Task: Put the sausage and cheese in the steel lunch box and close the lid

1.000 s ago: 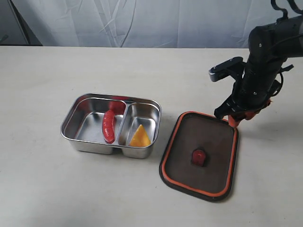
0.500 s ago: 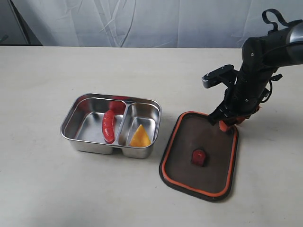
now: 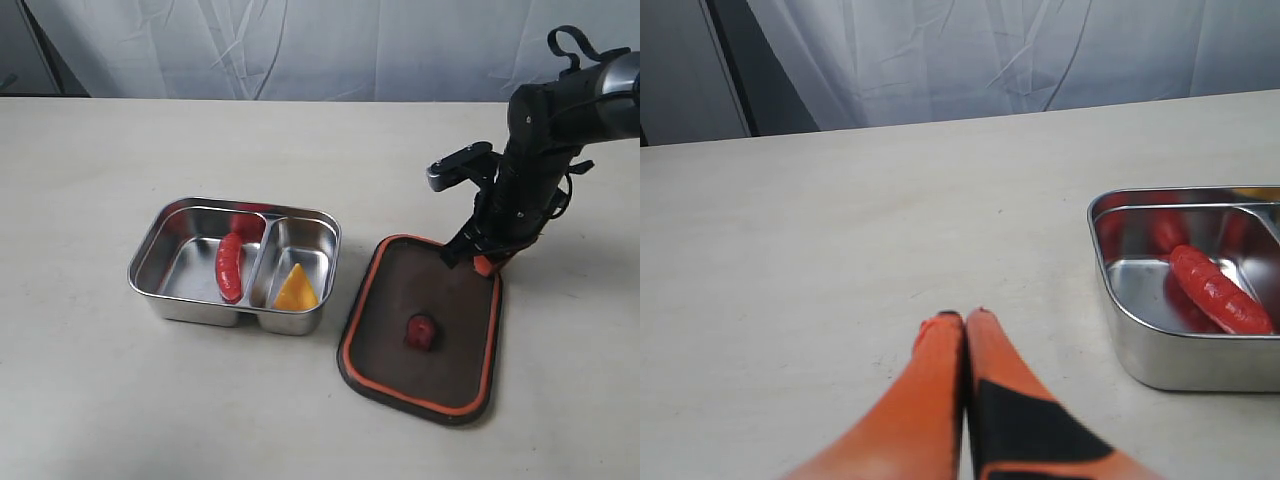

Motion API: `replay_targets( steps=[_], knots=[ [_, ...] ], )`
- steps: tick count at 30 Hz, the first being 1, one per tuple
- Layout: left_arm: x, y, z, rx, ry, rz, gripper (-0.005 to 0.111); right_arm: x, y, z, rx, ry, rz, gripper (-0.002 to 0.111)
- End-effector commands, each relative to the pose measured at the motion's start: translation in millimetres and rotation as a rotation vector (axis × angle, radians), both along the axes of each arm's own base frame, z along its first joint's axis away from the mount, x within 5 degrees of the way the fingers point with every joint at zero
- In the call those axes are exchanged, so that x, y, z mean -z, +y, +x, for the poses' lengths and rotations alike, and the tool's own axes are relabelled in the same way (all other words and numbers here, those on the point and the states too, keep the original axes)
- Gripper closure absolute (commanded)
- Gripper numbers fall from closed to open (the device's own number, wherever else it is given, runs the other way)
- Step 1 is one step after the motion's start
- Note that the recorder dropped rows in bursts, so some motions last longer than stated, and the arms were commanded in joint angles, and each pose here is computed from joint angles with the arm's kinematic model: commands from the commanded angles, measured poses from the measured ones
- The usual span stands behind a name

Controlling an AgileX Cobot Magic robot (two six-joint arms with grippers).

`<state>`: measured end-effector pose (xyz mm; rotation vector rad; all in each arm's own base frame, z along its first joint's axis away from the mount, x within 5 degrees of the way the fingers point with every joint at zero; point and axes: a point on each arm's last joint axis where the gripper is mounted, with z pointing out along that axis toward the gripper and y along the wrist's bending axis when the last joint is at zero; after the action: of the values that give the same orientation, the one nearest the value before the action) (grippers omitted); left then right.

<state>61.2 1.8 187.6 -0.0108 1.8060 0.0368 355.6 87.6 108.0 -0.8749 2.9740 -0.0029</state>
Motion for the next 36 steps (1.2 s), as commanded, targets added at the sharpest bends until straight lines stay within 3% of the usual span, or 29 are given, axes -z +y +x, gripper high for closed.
replay_targets(
  steps=[1,6,13,18,23,26,30,32,36],
  knots=[
    [0.8,0.1,-0.4,-0.001,-0.003,0.003,0.106,12.3,-6.3,-10.8,-0.028,0.112,-0.055,0.109],
    [0.8,0.1,-0.4,-0.001,-0.003,0.003,0.106,-11.8,-7.7,-15.4,-0.027,0.109,-0.058,0.109],
    [0.8,0.1,-0.4,-0.001,-0.003,0.003,0.106,-94.1,-11.1,-29.8,-0.021,-0.065,-0.017,0.109],
    [0.8,0.1,-0.4,-0.001,-0.003,0.003,0.106,-144.5,-8.7,-44.6,0.039,-0.217,0.095,0.109],
    [-0.6,0.5,-0.1,-0.001,-0.018,0.02,0.106,-165.7,-2.7,-55.2,0.048,-0.259,0.199,0.109],
    [-10.6,0.6,1.5,-0.002,-0.129,0.032,0.106,-171.0,3.1,-58.1,0.029,-0.263,0.271,0.109],
    [-30.2,1.9,1.4,-0.032,-0.352,-0.17,0.106,-174.7,14.0,-60.0,-0.009,-0.253,0.393,0.109],
    [-37.6,5.0,0.1,-0.062,-0.444,-0.344,0.106,-176.6,21.5,-61.7,-0.038,-0.251,0.446,0.109],
    [-34.0,6.2,0.6,-0.096,-0.419,-0.698,0.106,-176.0,35.0,-66.5,-0.088,-0.242,0.449,0.109]
  ],
)
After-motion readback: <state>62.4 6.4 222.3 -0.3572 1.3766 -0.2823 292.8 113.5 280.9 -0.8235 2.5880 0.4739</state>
